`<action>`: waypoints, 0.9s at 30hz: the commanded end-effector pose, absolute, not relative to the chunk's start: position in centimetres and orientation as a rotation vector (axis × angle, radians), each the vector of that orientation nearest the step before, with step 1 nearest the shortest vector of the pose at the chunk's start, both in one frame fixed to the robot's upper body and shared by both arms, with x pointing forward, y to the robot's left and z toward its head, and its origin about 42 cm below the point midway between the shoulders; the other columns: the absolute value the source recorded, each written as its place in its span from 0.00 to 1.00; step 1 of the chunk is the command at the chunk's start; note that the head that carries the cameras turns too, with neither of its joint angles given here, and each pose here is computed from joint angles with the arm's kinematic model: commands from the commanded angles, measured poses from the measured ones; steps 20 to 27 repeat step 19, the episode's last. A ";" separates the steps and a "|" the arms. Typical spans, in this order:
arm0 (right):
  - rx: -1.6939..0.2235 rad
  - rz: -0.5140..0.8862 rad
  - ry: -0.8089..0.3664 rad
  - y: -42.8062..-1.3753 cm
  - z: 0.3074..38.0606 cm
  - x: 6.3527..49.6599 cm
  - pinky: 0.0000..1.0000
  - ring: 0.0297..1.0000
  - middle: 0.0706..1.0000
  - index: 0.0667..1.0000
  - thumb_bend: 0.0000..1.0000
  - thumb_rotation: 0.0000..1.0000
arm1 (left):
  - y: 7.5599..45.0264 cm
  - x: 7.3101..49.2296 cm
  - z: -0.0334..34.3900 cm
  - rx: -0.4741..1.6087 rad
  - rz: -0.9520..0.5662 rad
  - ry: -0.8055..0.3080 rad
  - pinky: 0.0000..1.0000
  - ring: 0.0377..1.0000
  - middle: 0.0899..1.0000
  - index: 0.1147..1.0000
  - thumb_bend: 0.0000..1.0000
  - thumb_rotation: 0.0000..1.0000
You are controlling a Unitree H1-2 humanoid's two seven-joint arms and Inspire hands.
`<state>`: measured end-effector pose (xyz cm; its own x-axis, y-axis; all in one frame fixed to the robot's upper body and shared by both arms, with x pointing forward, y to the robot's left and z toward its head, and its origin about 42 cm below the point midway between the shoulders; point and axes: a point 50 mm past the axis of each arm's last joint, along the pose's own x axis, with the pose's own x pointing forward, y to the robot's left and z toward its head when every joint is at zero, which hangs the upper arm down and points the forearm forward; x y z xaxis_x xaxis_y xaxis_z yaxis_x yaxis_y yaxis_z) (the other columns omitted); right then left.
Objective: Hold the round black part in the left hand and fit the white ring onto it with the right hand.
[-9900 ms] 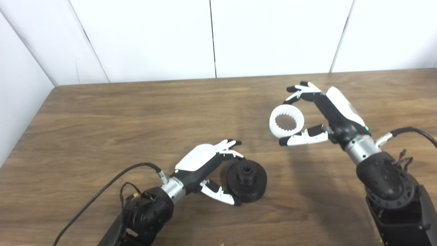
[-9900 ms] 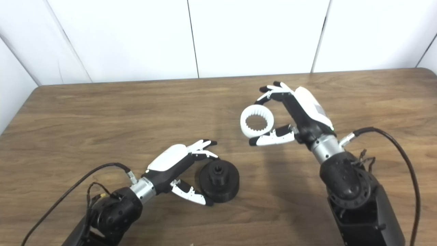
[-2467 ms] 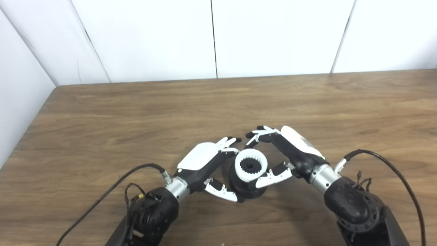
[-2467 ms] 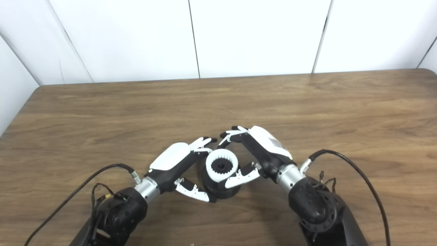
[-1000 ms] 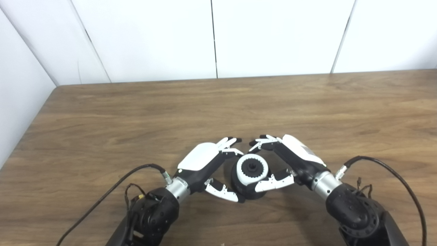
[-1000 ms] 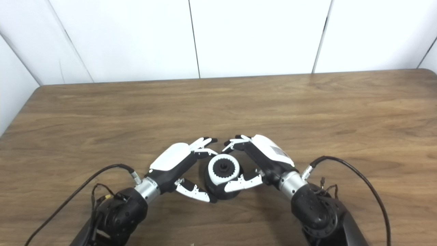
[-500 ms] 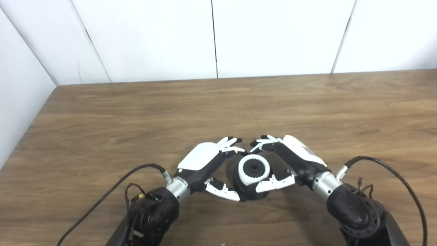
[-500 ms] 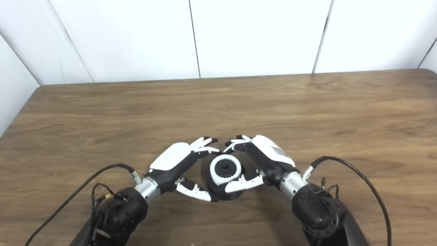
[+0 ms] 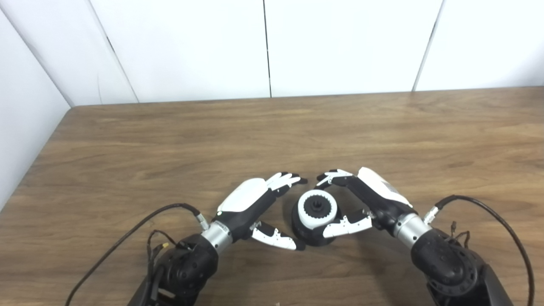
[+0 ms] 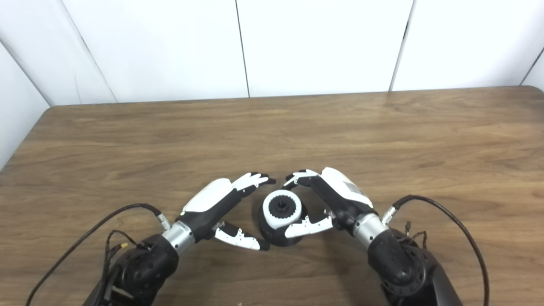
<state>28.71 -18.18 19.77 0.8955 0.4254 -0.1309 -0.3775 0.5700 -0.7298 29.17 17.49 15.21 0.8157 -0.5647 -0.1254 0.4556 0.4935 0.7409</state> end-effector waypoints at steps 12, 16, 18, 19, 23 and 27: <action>-0.764 0.356 -0.092 -19.4 21.2 28.5 0.87 0.92 0.89 0.80 0.96 0.44 | 20.8 28.7 15.7 0.825 -0.622 -0.016 0.95 1.00 1.00 0.97 1.00 0.41; -0.724 0.344 -0.080 -20.0 20.9 28.2 0.85 0.93 0.90 0.81 0.96 0.45 | 21.6 28.6 15.8 0.799 -0.616 -0.007 0.97 1.00 1.00 0.99 1.00 0.45; -0.708 0.341 -0.078 -20.3 20.7 28.2 0.85 0.92 0.90 0.82 0.96 0.46 | 22.0 28.5 15.7 0.773 -0.609 0.001 0.97 1.00 1.00 1.00 1.00 0.47; -0.700 0.339 -0.078 -20.4 20.6 28.1 0.84 0.92 0.90 0.82 0.96 0.46 | 22.2 28.5 15.7 0.758 -0.601 0.008 0.97 1.00 1.00 1.00 0.99 0.48; -0.700 0.339 -0.078 -20.4 20.6 28.1 0.84 0.92 0.90 0.82 0.96 0.46 | 22.2 28.5 15.7 0.758 -0.601 0.008 0.97 1.00 1.00 1.00 0.99 0.48; -0.700 0.339 -0.078 -20.4 20.6 28.1 0.84 0.92 0.90 0.82 0.96 0.46 | 22.2 28.5 15.7 0.758 -0.601 0.008 0.97 1.00 1.00 1.00 0.99 0.48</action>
